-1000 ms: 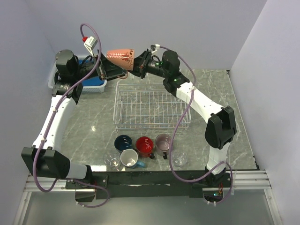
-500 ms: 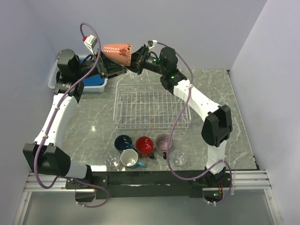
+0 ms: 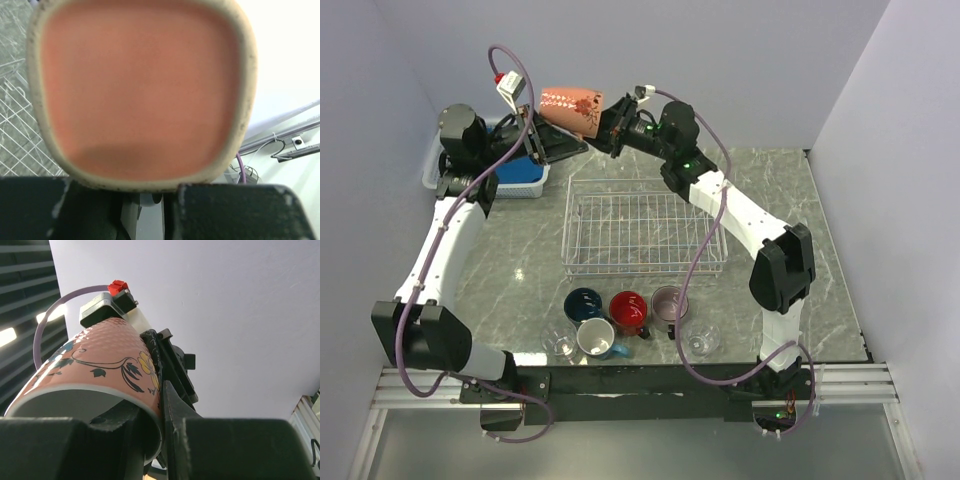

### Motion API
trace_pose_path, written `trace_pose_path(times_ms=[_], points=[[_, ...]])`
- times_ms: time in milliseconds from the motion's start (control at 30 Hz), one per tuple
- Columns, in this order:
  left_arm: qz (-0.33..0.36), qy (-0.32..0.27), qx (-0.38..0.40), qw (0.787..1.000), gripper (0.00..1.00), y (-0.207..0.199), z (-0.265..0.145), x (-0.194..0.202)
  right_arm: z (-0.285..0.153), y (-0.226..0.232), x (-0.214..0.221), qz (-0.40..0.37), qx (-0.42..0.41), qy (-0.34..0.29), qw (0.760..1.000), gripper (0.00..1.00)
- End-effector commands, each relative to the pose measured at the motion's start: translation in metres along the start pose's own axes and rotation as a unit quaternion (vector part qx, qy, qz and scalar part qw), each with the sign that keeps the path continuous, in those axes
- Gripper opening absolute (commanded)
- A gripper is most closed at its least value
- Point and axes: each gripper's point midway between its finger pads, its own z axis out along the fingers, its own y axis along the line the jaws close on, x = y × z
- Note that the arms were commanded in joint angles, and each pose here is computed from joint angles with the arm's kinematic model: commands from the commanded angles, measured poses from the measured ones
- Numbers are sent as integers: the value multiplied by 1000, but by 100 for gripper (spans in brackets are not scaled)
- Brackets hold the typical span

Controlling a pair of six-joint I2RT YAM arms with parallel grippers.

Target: Load the cups into the dish rack

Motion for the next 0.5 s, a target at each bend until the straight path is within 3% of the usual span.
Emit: trace_pose_path(times_ms=[0,67,100,200,233,333,467], points=[[57,-1,30,998,1,-23,-12,-10,-8,9,41,-37,-13,68,997,14],[62,-2,25,998,1,-21,-18,-14,-16,7,39,-38,-9,65,997,21],[66,-5,20,998,1,-20,-23,-18,-20,6,38,-37,-4,64,997,34],[74,-7,4,997,1,-14,-34,-24,-40,-2,31,-40,18,50,998,54],[53,-2,-9,999,1,-8,-36,-22,-48,-14,26,-37,31,41,998,55],[82,3,-26,996,1,-4,-39,-25,-77,-18,15,-41,45,17,998,60],[98,12,-68,993,1,13,-41,-19,-112,-10,18,-60,55,6,997,59]])
